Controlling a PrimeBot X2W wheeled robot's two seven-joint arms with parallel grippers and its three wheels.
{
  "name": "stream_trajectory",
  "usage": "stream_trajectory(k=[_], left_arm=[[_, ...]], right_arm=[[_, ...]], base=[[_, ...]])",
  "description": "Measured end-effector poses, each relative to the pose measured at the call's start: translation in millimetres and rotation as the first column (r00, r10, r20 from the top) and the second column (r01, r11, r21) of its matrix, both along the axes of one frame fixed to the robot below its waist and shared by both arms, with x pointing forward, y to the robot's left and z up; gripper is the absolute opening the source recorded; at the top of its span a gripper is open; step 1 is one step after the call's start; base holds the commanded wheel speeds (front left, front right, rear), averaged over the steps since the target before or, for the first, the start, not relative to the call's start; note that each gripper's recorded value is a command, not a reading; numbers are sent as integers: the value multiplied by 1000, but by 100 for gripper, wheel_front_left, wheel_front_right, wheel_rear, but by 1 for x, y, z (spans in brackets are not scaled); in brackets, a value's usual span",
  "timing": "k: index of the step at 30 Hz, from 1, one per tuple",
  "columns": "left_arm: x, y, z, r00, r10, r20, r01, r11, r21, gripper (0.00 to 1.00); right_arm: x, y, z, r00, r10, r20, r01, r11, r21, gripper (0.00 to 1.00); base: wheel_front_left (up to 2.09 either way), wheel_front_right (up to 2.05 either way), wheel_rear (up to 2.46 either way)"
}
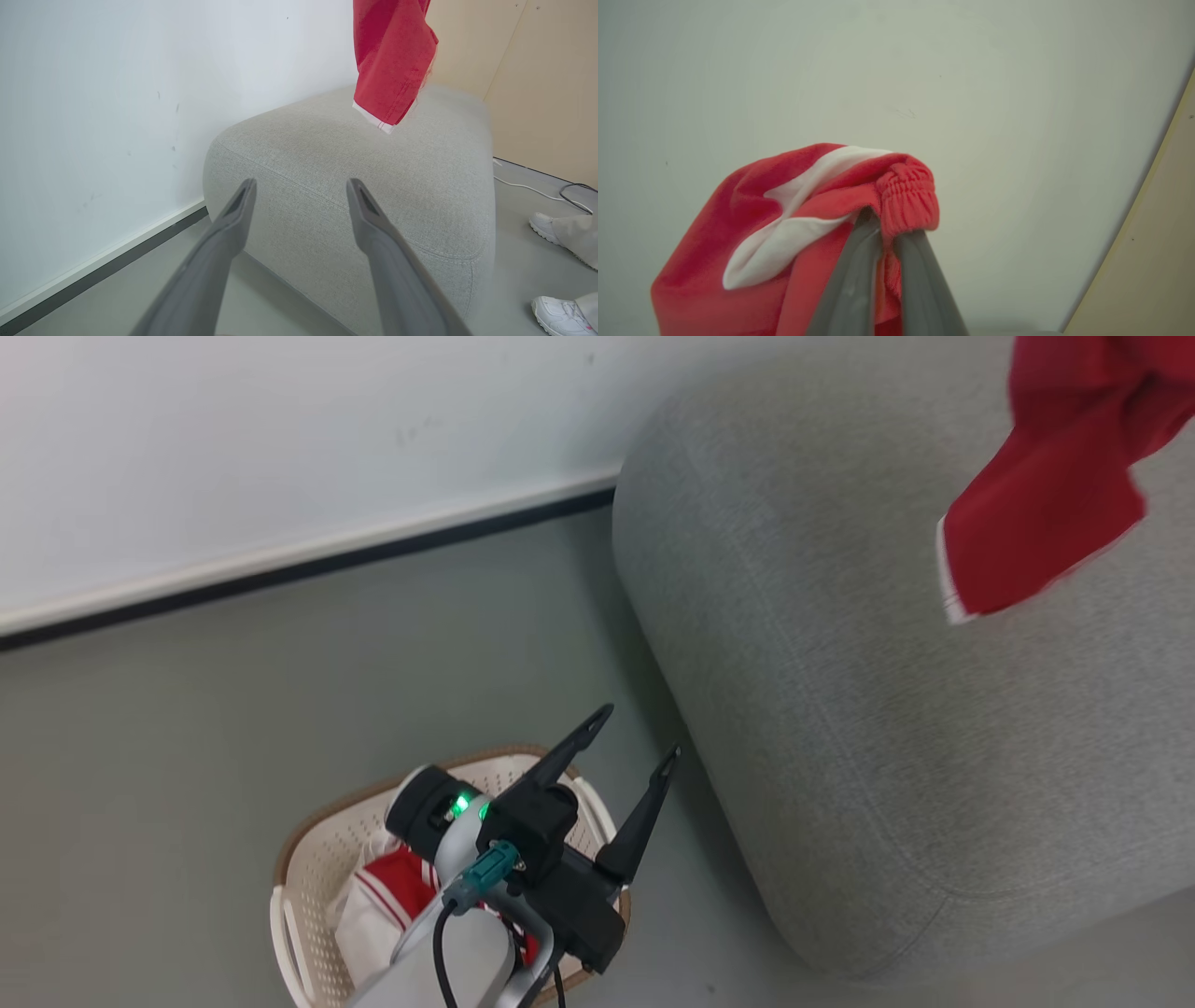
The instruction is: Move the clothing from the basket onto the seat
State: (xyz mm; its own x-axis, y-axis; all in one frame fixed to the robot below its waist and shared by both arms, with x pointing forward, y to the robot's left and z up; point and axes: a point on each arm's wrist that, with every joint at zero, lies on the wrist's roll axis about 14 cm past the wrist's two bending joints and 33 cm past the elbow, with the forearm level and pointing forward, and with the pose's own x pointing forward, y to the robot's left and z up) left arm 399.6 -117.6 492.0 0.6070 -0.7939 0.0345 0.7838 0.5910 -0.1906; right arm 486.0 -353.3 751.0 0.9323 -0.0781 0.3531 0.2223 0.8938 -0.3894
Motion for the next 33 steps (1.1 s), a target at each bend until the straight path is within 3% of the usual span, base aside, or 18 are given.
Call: stream_trajectory(k=[9,20,22,24,33], left_arm=[[34,11,-13,1000,26,10,-26,1000,2,100],[67,15,-45,1000,16,8,-16,1000,24,100],[69,14,-48,1000,12,7,-12,1000,25,100],[74,9,-59,1000,-7,-1,7,1000,30,100],[86,6,-98,999,-30,-34,32,998,54,100]], right_arm=[[55,-28,-30,993,-75,-90,77,997,23,0],[103,-30,-161,947,-93,-306,139,981,133,0],[105,-29,-176,940,-91,-328,147,978,149,0],[104,-35,-218,912,-113,-393,194,966,172,0],[103,-25,-308,848,-98,-520,234,951,203,0]], base=[[0,0,0],[0,0,0],[0,0,0],[0,0,0],[0,0,0]])
